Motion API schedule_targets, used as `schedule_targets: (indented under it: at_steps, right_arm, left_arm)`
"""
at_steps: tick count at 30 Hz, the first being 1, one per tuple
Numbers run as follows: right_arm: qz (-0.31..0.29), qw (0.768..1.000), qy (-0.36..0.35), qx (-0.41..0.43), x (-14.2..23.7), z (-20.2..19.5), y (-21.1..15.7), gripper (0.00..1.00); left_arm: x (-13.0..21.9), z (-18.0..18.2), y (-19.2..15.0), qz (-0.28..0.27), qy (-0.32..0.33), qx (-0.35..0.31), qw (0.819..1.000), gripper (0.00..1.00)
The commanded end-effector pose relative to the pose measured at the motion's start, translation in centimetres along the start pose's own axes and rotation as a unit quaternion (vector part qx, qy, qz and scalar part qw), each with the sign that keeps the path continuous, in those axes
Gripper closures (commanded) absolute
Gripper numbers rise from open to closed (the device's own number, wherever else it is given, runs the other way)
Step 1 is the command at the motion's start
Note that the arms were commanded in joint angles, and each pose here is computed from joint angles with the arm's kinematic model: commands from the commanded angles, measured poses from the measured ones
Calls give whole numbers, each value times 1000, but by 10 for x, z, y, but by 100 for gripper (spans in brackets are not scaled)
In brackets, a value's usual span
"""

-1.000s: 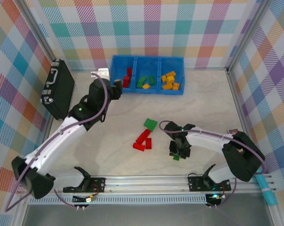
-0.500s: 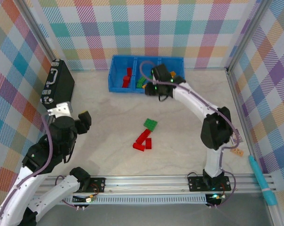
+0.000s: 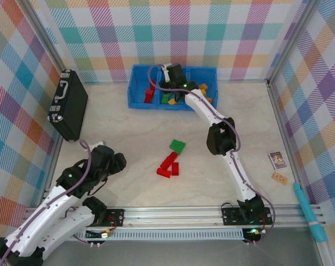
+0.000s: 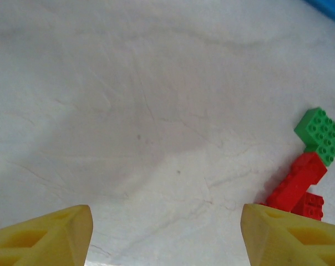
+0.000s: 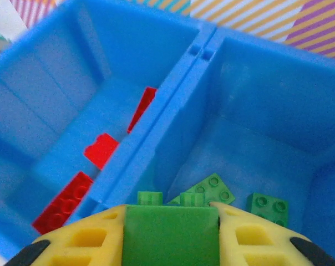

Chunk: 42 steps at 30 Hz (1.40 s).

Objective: Sort the legos into containers by color
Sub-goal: Place the lego in the container, then pick up the lego from the middle-left of the table.

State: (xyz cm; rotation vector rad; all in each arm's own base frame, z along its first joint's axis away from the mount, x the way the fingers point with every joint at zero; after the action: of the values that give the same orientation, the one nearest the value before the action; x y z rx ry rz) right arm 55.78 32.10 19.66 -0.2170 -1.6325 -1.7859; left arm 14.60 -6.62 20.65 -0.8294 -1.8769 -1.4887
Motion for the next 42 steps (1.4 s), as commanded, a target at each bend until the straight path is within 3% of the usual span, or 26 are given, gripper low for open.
schedule_targets:
  at_steps: [1,9,14,24,35,42]
  right_arm:
    - [-52,996,-1,72,2,5,17,66]
    - [-24,996,8,82,-8,4,-4,51]
    - [-32,996,24,83,1,7,2,43]
    - [-66,992,58,94,44,18,28,43]
    - [-90,987,58,116,91,15,32,43]
    - [-105,985,48,124,123,9,33,43]
  left_arm:
    - [-13,-15,-4,26,-48,47,997,30]
    - [-44,-41,-11,75,-66,65,993,30]
    - [-60,-67,-16,93,-67,56,992,30]
    - [-86,-127,-30,123,-86,46,988,30]
    - [-102,-176,-49,157,-121,26,980,32]
    - [-108,-183,-69,185,-105,14,977,33]
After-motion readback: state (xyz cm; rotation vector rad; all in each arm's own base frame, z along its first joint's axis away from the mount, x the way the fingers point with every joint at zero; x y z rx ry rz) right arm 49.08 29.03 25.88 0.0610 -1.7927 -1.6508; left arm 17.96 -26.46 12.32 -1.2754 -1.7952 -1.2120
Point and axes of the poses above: each hand's point on the last joint's axis, 136 mm out from that joint toward the fingers, its own x axis back along the fingers, its own z axis along the line the jaws close on, y = z × x, the point moved 7 cm from there along x, back along the fingers, and after that the axes turned 14 degrees about -x, right-handed, at the moved point
